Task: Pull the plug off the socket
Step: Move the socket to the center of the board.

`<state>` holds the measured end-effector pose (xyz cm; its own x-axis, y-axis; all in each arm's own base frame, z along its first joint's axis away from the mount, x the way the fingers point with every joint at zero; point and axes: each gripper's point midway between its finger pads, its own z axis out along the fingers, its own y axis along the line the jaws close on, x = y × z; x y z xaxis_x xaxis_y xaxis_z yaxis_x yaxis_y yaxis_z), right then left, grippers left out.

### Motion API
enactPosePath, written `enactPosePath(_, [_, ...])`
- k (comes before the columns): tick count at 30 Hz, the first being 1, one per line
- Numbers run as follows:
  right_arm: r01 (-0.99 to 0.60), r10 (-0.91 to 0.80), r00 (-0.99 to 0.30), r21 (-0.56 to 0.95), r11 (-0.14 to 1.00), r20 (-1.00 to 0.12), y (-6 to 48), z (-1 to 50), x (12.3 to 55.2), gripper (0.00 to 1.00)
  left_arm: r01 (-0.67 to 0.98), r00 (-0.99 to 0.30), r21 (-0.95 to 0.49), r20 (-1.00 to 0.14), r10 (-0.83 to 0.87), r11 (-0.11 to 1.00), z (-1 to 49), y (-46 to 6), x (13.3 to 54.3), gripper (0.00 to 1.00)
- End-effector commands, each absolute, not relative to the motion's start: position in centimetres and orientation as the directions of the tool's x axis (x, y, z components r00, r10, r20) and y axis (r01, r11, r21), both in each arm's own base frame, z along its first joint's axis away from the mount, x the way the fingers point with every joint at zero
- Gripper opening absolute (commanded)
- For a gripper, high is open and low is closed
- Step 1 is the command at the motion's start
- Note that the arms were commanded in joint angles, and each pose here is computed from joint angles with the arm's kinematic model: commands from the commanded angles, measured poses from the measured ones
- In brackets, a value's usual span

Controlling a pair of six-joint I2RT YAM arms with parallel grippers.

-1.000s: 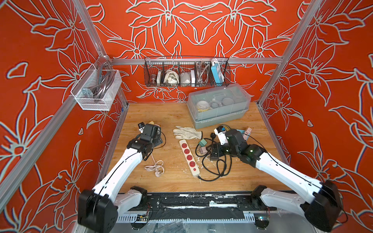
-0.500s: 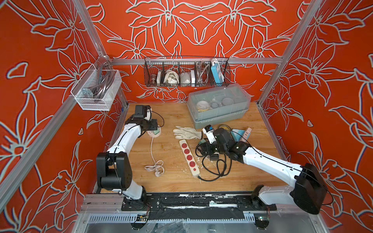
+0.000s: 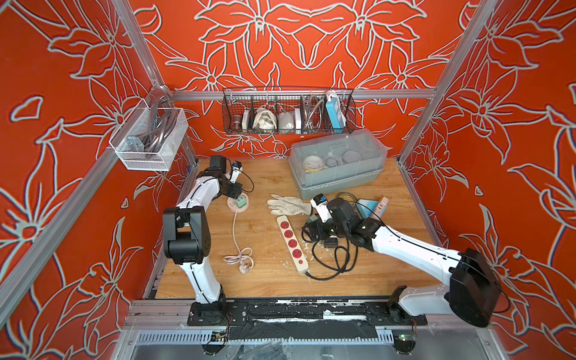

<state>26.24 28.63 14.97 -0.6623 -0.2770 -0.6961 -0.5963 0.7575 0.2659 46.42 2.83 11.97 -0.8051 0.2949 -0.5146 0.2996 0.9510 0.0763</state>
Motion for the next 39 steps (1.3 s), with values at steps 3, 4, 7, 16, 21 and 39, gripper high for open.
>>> enactPosePath(3, [-0.612,-0.295,-0.658,0.264,0.745,-0.693,29.0,14.6,26.0,0.89,0.315,-0.814,0.045,-0.501,0.295,0.948,11.5,3.5,46.6,0.53])
enactPosePath(4, [-0.612,-0.295,-0.658,0.264,0.745,-0.693,28.9,14.6,26.0,0.89,0.319,-0.818,0.039,-0.494,0.296,0.947,11.2,3.5,46.6,0.53])
enactPosePath(7, [-0.613,-0.300,-0.658,0.261,0.745,-0.690,28.9,14.5,25.9,0.89,0.331,-0.822,0.009,-0.487,0.293,0.944,10.7,3.0,46.5,0.53])
enactPosePath(16, [-0.615,-0.297,-0.655,0.262,0.744,-0.695,28.7,14.7,25.7,0.89,0.313,-0.851,0.018,-0.440,0.288,0.950,8.6,3.8,46.5,0.48])
enactPosePath(21, [-0.626,-0.302,-0.652,0.269,0.732,-0.696,28.9,14.9,25.5,0.89,0.304,-0.855,0.019,-0.435,0.282,0.952,8.5,3.9,46.5,0.37])
enactPosePath(39, [-0.635,-0.317,-0.653,0.269,0.724,-0.688,29.2,14.6,25.5,0.89,0.302,-0.818,0.052,-0.499,0.287,0.952,11.4,4.2,48.6,0.50])
